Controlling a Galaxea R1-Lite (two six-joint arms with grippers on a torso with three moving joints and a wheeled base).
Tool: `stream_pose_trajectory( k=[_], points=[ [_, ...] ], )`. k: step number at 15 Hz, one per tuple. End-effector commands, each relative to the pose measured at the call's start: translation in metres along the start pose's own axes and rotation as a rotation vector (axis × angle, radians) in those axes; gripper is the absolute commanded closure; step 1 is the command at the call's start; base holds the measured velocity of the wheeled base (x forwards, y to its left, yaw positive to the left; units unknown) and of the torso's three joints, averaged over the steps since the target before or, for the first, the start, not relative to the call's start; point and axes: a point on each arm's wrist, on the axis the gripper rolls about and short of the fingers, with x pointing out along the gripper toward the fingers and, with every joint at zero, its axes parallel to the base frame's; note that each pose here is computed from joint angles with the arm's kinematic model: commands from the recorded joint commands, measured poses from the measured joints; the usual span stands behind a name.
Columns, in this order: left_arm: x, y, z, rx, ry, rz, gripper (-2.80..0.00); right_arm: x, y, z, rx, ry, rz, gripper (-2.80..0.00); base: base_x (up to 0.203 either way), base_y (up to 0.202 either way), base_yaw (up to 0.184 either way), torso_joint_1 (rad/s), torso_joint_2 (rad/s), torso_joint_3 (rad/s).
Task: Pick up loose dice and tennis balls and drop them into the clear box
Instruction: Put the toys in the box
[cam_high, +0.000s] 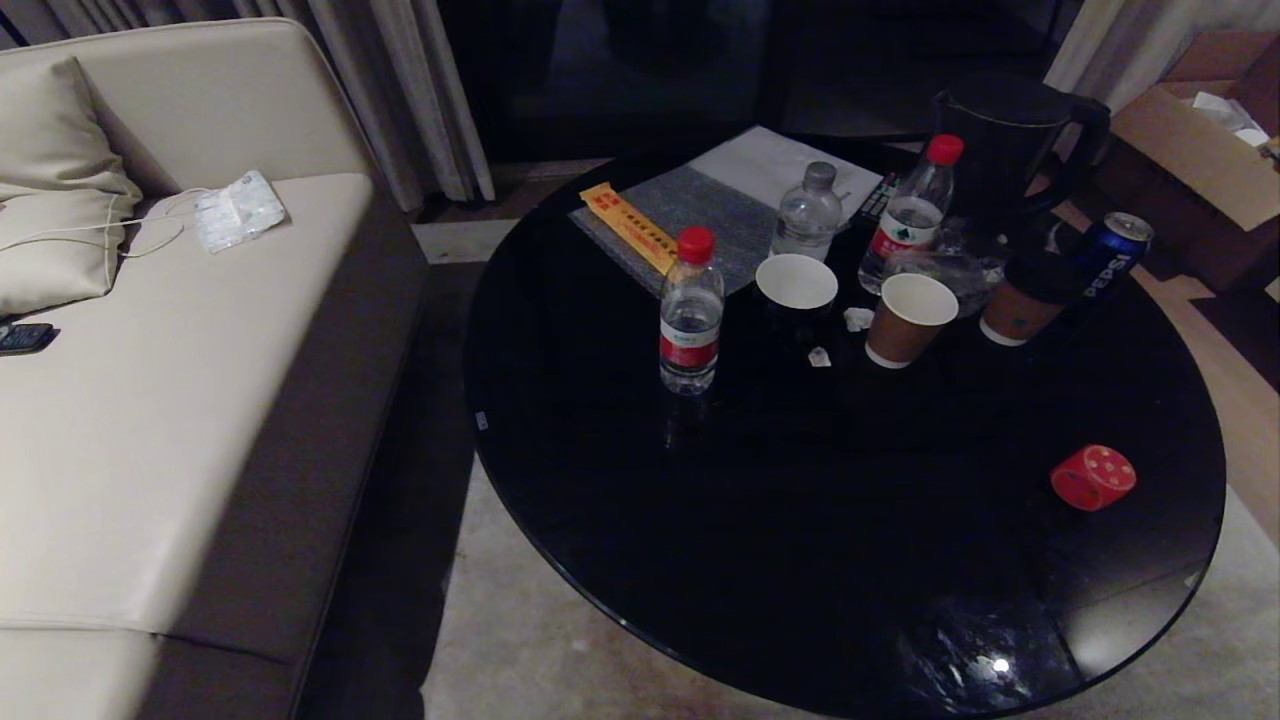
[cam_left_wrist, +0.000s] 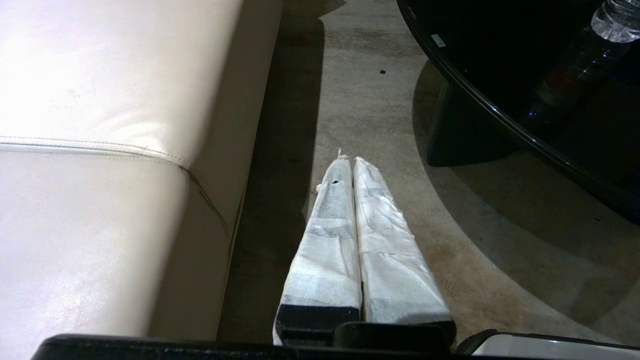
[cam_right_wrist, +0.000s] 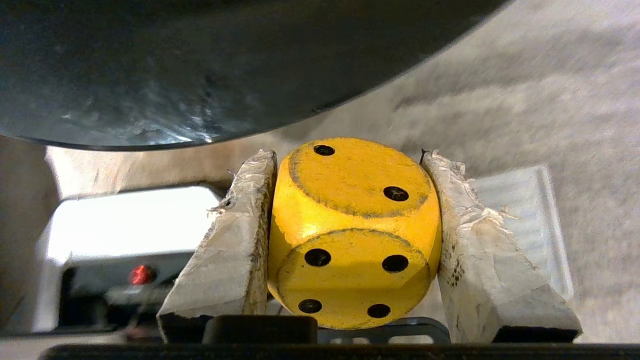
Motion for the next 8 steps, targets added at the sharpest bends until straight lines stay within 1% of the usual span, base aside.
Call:
stream_pose_trajectory(
  k=[1, 3, 4, 5, 6, 8],
  points=[
    [0.000, 0.000, 0.000, -0.002, 0.003, 0.001, 0.00, -0.012, -0.005, -0.029, 0.006, -0.141, -0.019, 0.00, 0.000, 0.000, 0.000, 0.000, 0.00, 0.000],
    [0.000, 0.000, 0.000, 0.000, 0.003, 0.001, 0.00, -0.014, -0.007, -0.043, -0.014, -0.197, -0.047, 0.00, 0.000, 0.000, 0.000, 0.000, 0.00, 0.000],
    [0.000, 0.000, 0.000, -0.002, 0.003, 0.001, 0.00, -0.011, -0.007, -0.046, -0.024, -0.220, -0.060, 0.00, 0.000, 0.000, 0.000, 0.000, 0.00, 0.000],
    [0.000, 0.000, 0.000, -0.002, 0.003, 0.001, 0.00, -0.010, -0.007, -0.047, -0.026, -0.261, -0.055, 0.00, 0.000, 0.000, 0.000, 0.000, 0.00, 0.000],
    [0.000, 0.000, 0.000, -0.002, 0.003, 0.001, 0.00, -0.011, -0.007, -0.051, -0.039, -0.302, -0.038, 0.00, 0.000, 0.000, 0.000, 0.000, 0.00, 0.000],
    [0.000, 0.000, 0.000, 0.000, 0.003, 0.001, 0.00, -0.014, -0.007, -0.060, -0.115, -0.393, 0.015, 0.00, 0.000, 0.000, 0.000, 0.000, 0.00, 0.000]
  ],
)
